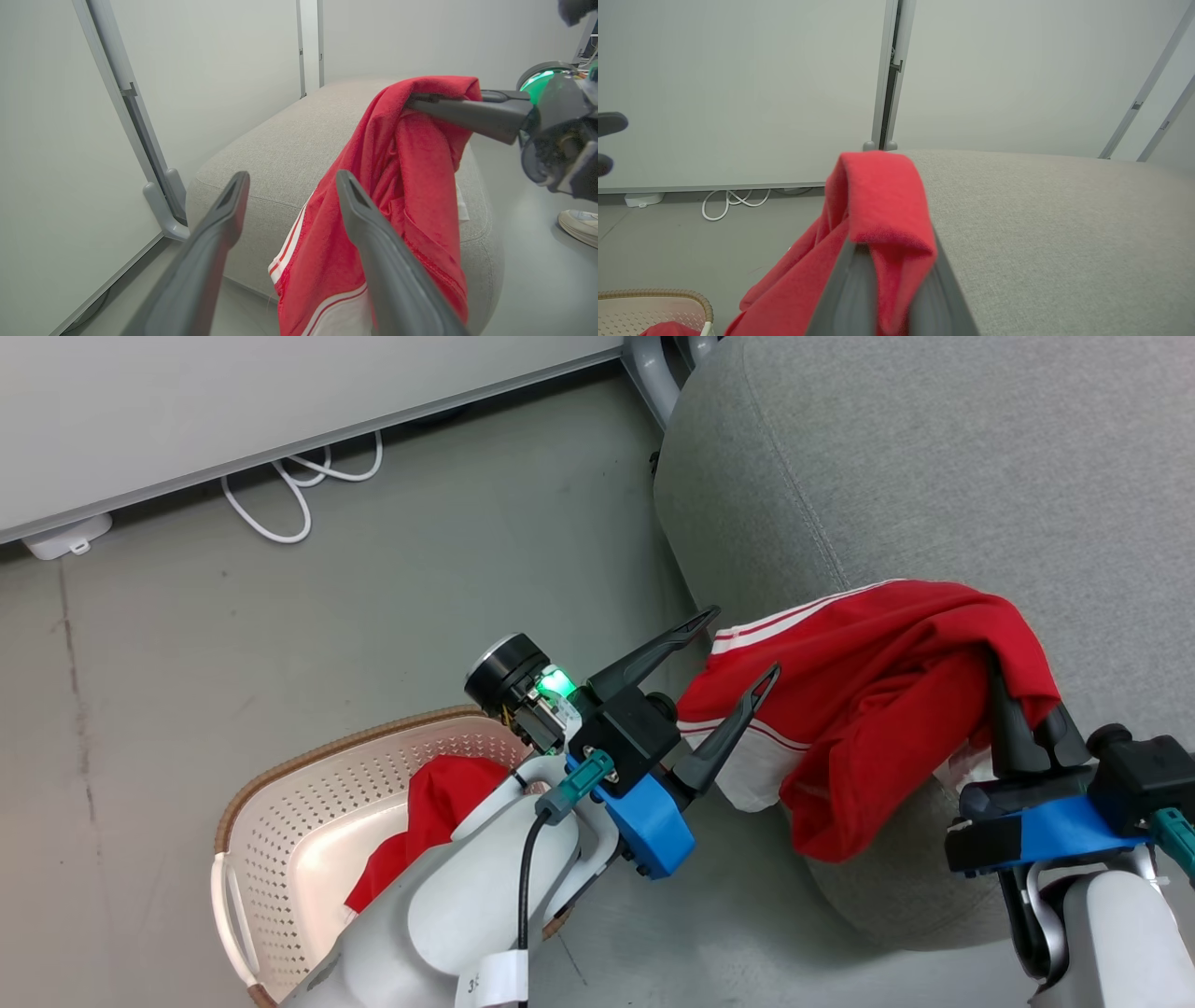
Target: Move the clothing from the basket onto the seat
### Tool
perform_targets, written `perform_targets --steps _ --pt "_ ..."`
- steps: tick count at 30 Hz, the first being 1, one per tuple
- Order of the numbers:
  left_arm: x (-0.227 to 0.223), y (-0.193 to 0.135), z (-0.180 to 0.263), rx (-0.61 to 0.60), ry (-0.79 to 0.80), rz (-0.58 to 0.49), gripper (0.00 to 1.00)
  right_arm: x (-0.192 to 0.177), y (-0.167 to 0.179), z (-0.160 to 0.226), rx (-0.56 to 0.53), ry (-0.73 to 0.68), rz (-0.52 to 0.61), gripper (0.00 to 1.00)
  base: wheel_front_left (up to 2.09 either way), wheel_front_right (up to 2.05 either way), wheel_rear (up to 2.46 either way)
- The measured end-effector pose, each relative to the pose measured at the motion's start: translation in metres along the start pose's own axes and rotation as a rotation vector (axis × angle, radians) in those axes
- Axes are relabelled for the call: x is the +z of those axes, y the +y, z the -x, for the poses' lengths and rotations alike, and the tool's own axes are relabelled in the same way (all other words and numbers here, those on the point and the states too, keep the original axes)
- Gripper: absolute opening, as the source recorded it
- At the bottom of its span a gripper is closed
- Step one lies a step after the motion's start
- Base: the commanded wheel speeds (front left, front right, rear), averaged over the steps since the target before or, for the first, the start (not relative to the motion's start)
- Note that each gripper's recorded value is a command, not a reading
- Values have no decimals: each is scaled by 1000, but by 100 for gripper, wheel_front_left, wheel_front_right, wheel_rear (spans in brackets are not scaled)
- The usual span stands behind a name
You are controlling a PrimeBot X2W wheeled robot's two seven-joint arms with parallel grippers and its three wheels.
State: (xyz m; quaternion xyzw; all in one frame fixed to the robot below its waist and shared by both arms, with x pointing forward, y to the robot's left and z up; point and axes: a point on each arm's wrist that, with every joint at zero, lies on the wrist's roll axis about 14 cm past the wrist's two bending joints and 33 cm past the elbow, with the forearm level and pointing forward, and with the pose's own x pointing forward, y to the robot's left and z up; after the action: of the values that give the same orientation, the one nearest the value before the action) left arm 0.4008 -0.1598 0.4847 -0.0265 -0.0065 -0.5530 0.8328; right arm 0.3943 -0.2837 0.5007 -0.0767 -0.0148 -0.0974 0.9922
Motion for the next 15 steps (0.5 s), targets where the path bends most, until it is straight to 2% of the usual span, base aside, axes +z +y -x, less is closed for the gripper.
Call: perform_targets --steps 9,15 --pt "1 -2 -4 -17 -5 -7 100 4 -4 3 -17 -9 0 0 0 0 0" --pt "-3 16 -8 -5 -15 -27 100 35 -4 -33 -16 -113 17 0 0 0 0"
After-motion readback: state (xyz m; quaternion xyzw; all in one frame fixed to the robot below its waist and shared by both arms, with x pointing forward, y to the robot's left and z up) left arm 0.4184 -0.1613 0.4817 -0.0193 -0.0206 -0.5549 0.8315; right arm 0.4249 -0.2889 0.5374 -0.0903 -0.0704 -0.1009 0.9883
